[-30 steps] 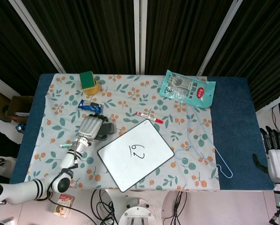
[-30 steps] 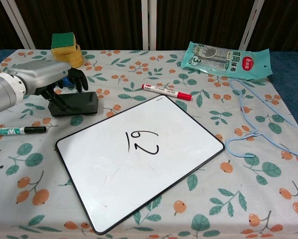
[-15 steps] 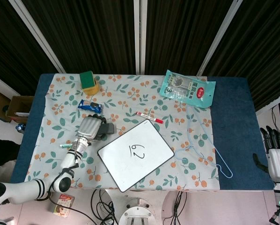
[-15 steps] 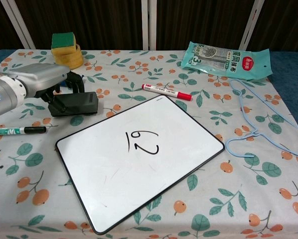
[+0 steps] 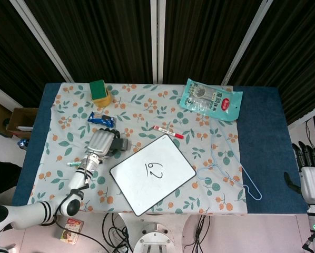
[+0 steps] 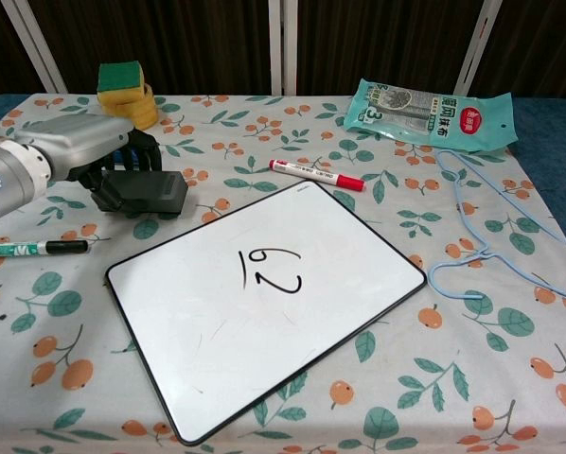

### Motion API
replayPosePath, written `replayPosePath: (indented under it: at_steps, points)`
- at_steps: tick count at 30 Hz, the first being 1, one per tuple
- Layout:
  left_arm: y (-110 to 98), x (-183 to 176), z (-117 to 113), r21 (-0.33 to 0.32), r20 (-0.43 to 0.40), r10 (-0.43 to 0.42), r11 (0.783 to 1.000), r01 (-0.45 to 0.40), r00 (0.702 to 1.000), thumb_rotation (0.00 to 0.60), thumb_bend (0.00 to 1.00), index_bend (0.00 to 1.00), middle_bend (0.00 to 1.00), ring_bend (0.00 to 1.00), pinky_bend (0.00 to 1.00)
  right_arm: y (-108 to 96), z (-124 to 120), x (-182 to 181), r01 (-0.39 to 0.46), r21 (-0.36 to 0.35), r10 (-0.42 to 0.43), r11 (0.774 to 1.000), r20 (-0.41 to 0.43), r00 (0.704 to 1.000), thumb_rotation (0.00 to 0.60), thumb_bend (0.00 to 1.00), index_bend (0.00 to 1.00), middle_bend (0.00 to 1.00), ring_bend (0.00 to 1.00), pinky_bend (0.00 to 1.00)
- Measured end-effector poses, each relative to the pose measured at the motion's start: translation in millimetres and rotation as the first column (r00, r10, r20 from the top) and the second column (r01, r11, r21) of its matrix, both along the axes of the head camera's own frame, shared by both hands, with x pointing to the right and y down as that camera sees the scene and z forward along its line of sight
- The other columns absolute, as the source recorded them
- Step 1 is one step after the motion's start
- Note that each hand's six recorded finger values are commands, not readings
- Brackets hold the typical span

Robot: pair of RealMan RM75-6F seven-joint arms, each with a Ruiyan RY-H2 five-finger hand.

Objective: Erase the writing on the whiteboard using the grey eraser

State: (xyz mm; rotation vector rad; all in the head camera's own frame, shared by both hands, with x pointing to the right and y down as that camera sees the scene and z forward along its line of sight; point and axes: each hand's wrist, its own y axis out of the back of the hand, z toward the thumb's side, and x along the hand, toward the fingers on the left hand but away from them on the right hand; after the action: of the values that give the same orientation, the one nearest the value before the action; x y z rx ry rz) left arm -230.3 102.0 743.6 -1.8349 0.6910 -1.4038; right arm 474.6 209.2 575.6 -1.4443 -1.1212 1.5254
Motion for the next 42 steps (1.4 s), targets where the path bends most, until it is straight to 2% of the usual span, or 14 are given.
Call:
replayPosePath:
  at_steps: [12, 18, 24, 30, 35, 42]
  points:
    - [1, 3, -9, -0.001, -0.047, -0.003, 1.000, 0.003, 0.999, 0.600, 0.30, 0.55, 0.52, 0.46, 0.46, 0, 1, 0, 0.002, -0.004, -0.002, 1.000, 0.000, 1.000, 0.600, 0.27, 0.00, 0.00, 0.00, 0.00]
    - [11, 18, -27, -0.013, -0.109, 0.030, 0.999, -0.031, 0.994, 0.600, 0.30, 0.56, 0.53, 0.47, 0.46, -1, 2, 1, 0.002, -0.005, -0.002, 1.000, 0.002, 1.000, 0.600, 0.27, 0.00, 0.00, 0.00, 0.00]
    - [45, 51, -56, -0.030, -0.180, 0.165, 0.985, -0.173, 0.970, 0.600, 0.30, 0.57, 0.54, 0.48, 0.47, -1, 4, 1, 0.004, -0.007, -0.004, 1.000, 0.006, 1.000, 0.600, 0.27, 0.00, 0.00, 0.00, 0.00]
    - [93, 75, -70, -0.049, -0.212, 0.309, 0.944, -0.326, 0.927, 0.600, 0.31, 0.58, 0.55, 0.48, 0.47, 0, 1, 5, -0.007, 0.001, 0.007, 1.000, 0.008, 1.000, 0.600, 0.27, 0.00, 0.00, 0.00, 0.00]
    - [111, 88, -69, -0.061, -0.239, 0.333, 0.932, -0.357, 0.912, 0.600, 0.31, 0.59, 0.55, 0.49, 0.47, 0, -4, 6, -0.006, 0.018, 0.006, 1.000, 0.009, 1.000, 0.600, 0.27, 0.00, 0.00, 0.00, 0.00]
    - [117, 98, -58, -0.058, -0.232, 0.342, 0.930, -0.364, 0.911, 0.600, 0.32, 0.59, 0.56, 0.49, 0.46, -1, -6, 7, -0.007, 0.024, 0.007, 1.000, 0.011, 1.000, 0.600, 0.27, 0.00, 0.00, 0.00, 0.00]
